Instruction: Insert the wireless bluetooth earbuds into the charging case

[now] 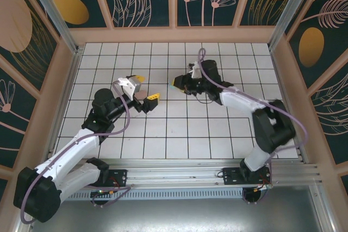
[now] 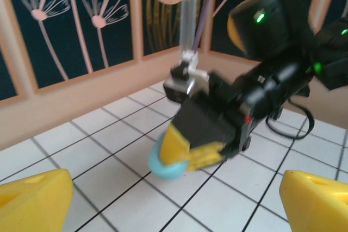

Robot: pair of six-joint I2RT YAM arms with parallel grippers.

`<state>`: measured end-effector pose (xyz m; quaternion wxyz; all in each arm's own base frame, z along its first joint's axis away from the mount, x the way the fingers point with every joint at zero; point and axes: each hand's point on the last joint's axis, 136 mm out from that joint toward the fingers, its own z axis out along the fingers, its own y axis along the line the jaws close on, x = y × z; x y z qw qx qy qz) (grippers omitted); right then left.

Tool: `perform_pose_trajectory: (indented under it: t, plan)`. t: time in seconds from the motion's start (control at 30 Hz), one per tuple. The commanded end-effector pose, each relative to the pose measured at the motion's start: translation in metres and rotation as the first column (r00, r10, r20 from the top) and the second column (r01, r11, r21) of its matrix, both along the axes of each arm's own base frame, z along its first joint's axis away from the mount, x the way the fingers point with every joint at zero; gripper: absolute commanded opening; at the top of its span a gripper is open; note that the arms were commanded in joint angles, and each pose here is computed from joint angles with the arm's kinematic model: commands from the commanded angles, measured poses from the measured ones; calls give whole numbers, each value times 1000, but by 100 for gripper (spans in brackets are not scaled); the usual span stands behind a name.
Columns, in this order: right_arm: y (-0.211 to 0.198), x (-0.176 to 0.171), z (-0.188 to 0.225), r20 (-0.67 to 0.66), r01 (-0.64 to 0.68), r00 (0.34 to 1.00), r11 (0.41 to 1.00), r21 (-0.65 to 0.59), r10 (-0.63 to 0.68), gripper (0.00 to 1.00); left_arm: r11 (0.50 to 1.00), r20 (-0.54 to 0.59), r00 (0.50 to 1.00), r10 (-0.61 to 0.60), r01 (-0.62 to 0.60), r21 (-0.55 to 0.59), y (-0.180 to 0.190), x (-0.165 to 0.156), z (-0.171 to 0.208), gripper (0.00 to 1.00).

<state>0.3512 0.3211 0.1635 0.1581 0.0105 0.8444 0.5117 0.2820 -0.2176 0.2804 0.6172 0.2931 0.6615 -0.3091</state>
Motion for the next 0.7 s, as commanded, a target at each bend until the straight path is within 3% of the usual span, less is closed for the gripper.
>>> perform_pose_trajectory:
  t: [0.0, 0.23, 0.4, 0.57, 0.67]
  plan:
    - [12, 11, -43, -19, -87, 996, 994, -67, 86, 11, 996, -10, 996, 87, -86, 30, 13, 6, -6, 99]
    - [19, 41, -119, -118, -129, 987, 982, -138, 113, 9, 990, -31, 990, 134, -133, 35, 24, 2, -17, 98]
    - [6, 45, -148, -157, -135, 982, 971, -199, 104, 11, 985, -36, 985, 170, -168, 48, 30, 3, -22, 99]
    - [-13, 42, -162, -179, -137, 980, 944, -301, 85, 23, 976, -49, 977, 209, -206, 74, 35, 9, -30, 99]
    - [-24, 43, -159, -175, -134, 982, 922, -362, 74, 40, 968, -55, 969, 241, -236, 85, 38, 14, -34, 99]
